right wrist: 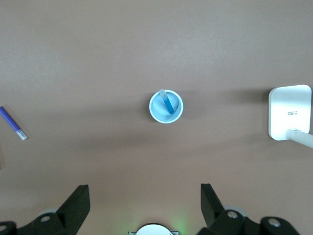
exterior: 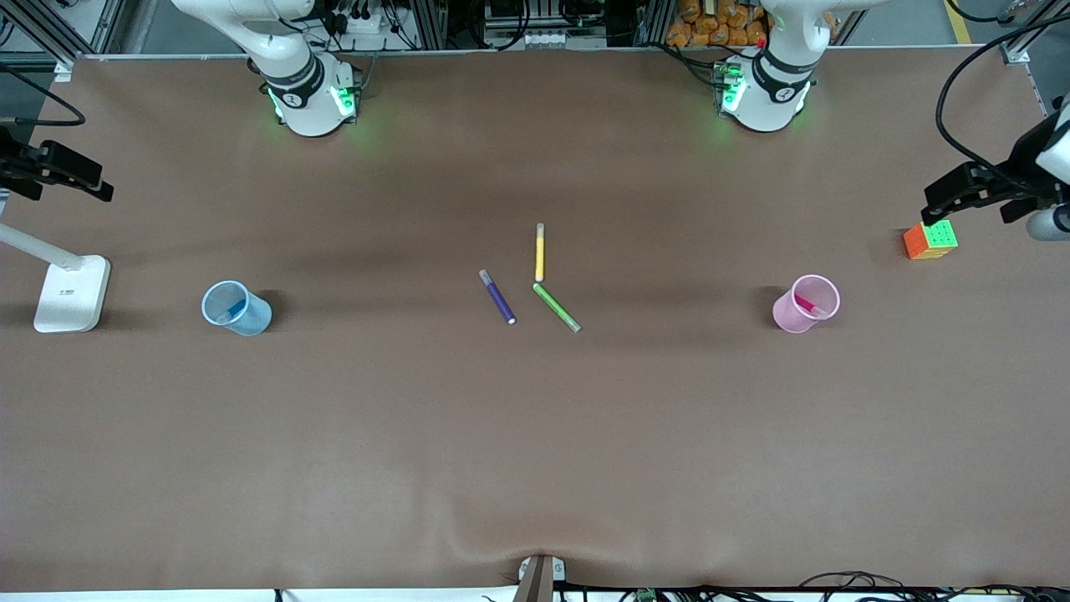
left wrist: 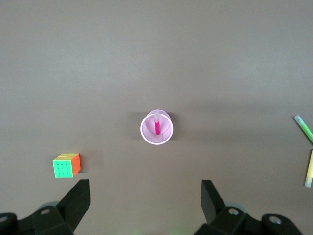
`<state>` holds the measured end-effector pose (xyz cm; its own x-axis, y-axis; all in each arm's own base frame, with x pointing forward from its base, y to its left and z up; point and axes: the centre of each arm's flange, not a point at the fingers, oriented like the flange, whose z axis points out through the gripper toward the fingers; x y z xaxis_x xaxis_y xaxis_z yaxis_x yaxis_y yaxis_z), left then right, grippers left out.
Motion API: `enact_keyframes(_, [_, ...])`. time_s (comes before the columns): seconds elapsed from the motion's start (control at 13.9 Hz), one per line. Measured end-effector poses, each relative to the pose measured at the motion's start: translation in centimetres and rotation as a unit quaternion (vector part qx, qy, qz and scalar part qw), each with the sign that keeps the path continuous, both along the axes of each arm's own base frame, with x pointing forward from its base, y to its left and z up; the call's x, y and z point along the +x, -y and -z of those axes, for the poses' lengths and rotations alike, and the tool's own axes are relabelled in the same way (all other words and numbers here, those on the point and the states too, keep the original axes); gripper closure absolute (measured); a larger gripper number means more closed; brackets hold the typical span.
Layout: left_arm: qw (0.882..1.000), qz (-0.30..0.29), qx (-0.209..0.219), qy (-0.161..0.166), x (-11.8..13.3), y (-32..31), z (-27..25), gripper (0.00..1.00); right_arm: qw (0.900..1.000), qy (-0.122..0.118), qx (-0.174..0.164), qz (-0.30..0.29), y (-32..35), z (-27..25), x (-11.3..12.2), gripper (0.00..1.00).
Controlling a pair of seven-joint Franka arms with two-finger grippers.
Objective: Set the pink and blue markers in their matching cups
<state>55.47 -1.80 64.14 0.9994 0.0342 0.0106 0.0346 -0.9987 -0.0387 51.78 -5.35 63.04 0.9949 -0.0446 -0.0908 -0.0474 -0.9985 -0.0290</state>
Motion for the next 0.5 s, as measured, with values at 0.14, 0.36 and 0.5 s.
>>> enact_keyframes(0.14, [1.000, -0.010, 0.000, 0.000, 0.03, -0.93, -0.01, 0.00, 1.000, -0.001, 0.000, 0.000, 0.01, 0.06, 0.03, 0.00])
enact_keyframes(0.36, [1.000, -0.011, 0.000, 0.001, 0.03, -0.95, -0.01, 0.00, 1.000, -0.002, 0.000, 0.000, 0.01, 0.24, 0.12, 0.00])
enact_keyframes(0.5, [1.000, -0.010, 0.000, 0.001, 0.03, -0.85, -0.01, 0.00, 1.000, -0.004, 0.000, 0.000, 0.01, 0.39, 0.21, 0.00])
